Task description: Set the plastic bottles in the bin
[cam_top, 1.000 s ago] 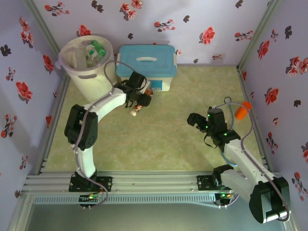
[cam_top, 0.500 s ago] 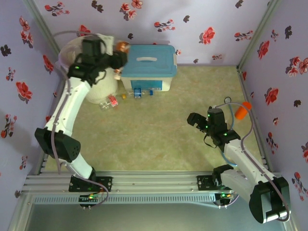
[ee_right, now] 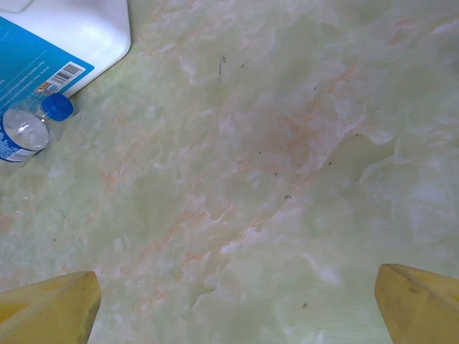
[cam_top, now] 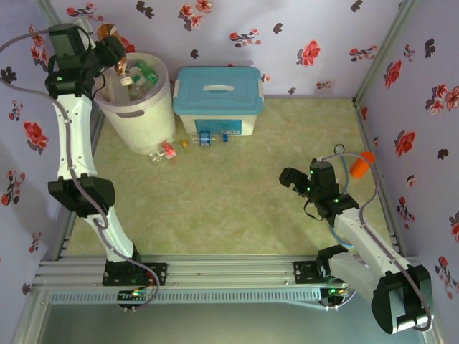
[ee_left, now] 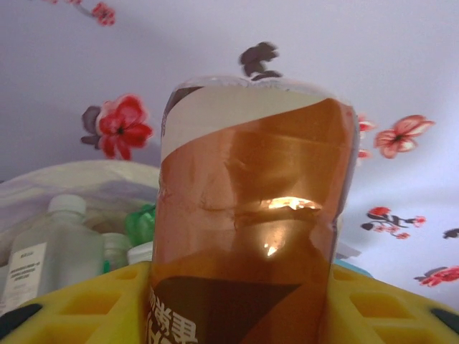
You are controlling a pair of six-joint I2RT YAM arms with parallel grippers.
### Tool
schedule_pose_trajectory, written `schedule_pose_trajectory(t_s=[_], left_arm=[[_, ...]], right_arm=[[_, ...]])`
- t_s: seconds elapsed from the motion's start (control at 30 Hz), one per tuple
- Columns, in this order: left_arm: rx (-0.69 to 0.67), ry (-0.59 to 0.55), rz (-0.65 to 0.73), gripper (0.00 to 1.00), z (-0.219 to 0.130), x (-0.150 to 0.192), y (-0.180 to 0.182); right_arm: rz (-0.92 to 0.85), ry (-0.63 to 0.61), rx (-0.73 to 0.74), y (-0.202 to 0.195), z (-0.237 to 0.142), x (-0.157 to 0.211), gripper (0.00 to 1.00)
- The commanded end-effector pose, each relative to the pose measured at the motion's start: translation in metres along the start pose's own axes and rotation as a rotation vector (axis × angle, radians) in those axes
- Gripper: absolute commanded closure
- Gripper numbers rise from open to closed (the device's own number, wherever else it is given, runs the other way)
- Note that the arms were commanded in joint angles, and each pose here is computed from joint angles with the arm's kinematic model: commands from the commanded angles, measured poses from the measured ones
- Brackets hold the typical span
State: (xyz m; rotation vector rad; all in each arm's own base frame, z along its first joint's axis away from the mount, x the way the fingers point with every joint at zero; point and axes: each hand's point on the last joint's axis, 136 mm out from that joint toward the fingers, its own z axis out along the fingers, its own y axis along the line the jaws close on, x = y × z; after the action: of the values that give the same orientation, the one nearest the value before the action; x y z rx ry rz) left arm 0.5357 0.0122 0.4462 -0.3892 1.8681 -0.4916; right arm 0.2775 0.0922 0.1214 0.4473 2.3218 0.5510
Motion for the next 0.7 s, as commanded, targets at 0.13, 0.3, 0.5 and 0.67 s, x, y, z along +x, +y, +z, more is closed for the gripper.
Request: schedule_pose_trajectory(t_s=[0.13, 0.3, 0.5, 0.67], left_arm=[[-0.118, 0.121, -0.063, 0.89, 0.028, 0.034, 0.038], [-0.189, 0.168, -0.016, 0.87, 0.041, 0.058, 0.058], [-0.244, 0.23, 0.033, 0.81, 0.057, 0.088, 0.07], [-0.184, 0.301, 0.076, 0.52, 0.068, 0.112, 0.056]], right_arm=[[-0.012, -0.032, 0.018, -0.005, -0.002, -0.002, 0.01], [-0.019, -0.036, 0.028, -0.007, -0.004, -0.002, 0.01], [-0.019, -0.037, 0.029, -0.007, -0.004, -0.002, 0.01], [-0.018, -0.038, 0.027, -0.006, -0.006, -0.003, 0.01]])
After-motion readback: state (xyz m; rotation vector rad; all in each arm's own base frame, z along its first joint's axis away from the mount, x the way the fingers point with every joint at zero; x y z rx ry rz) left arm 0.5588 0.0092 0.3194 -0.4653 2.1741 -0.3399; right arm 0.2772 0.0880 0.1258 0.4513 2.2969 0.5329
